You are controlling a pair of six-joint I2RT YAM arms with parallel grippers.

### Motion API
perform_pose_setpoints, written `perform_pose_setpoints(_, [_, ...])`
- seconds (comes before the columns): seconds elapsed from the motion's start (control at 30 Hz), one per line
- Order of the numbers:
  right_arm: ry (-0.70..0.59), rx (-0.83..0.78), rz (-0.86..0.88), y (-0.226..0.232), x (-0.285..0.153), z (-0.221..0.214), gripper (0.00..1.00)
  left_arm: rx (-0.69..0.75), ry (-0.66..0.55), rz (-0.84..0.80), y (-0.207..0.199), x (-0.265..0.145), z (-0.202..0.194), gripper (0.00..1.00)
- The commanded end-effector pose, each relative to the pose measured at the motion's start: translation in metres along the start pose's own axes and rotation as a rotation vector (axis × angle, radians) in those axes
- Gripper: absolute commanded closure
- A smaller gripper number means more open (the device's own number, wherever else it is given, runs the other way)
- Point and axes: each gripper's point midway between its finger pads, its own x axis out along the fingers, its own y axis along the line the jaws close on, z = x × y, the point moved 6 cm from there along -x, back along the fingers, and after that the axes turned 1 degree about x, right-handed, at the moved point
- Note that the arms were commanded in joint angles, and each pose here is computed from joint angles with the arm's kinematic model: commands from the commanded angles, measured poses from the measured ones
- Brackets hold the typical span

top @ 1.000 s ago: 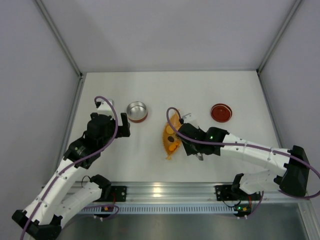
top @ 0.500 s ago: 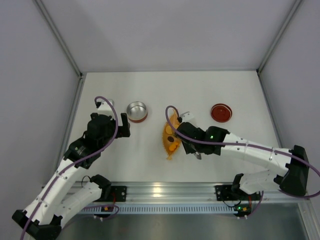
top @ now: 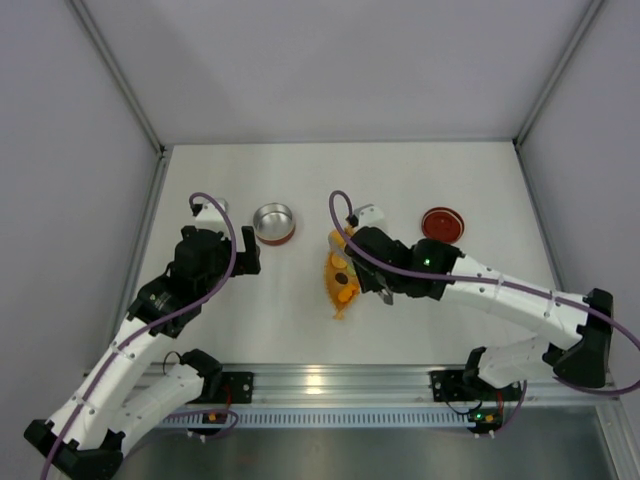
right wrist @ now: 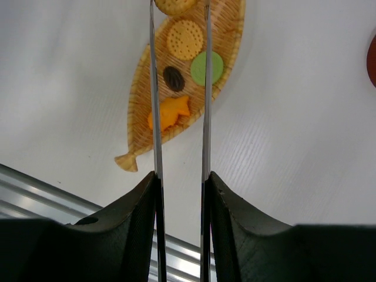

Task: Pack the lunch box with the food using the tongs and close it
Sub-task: Pick up the fake food from the plate, then place the fake food in the packing box.

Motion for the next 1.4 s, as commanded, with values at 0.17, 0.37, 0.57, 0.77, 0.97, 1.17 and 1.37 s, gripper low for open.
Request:
perform_pose_setpoints(0.17, [-0.121, -0.021, 0.102, 0.052, 0.0, 0.071, 0.68, -0.011, -0.019, -0.003, 0.0, 0.0, 0.003, 0.01])
perform_pose_setpoints(0.37, [-0.13, -0.055, 0.151, 0.094, 0.027, 0.107, 0.68, -0.009, -0.017, 0.003, 0.0, 0.0, 0.003, 0.01])
perform_pose_setpoints(0.57, [-0.103, -0.071, 0.174, 0.119, 0.064, 0.126, 0.68, -0.009, -0.011, 0.006, 0.001, 0.001, 0.001, 0.01])
perform_pose_setpoints(0.77, [-0.064, -0.054, 0.186, 0.122, 0.095, 0.129, 0.68, -0.009, -0.012, 0.004, 0.0, 0.001, 0.001, 0.01])
perform_pose_setpoints(0.97, [-0.061, -0.036, 0.173, 0.115, 0.109, 0.132, 0.67, -0.008, -0.009, 0.003, 0.0, 0.001, 0.001, 0.01])
perform_pose_setpoints(1.17, [-0.064, -0.02, 0.166, 0.108, 0.115, 0.137, 0.67, -0.008, -0.009, 0.002, 0.0, 0.001, 0.001, 0.01])
perform_pose_setpoints(1.37, [-0.069, -0.003, 0.167, 0.104, 0.12, 0.142, 0.66, -0.008, -0.009, 0.003, 0.0, 0.001, 0.001, 0.01])
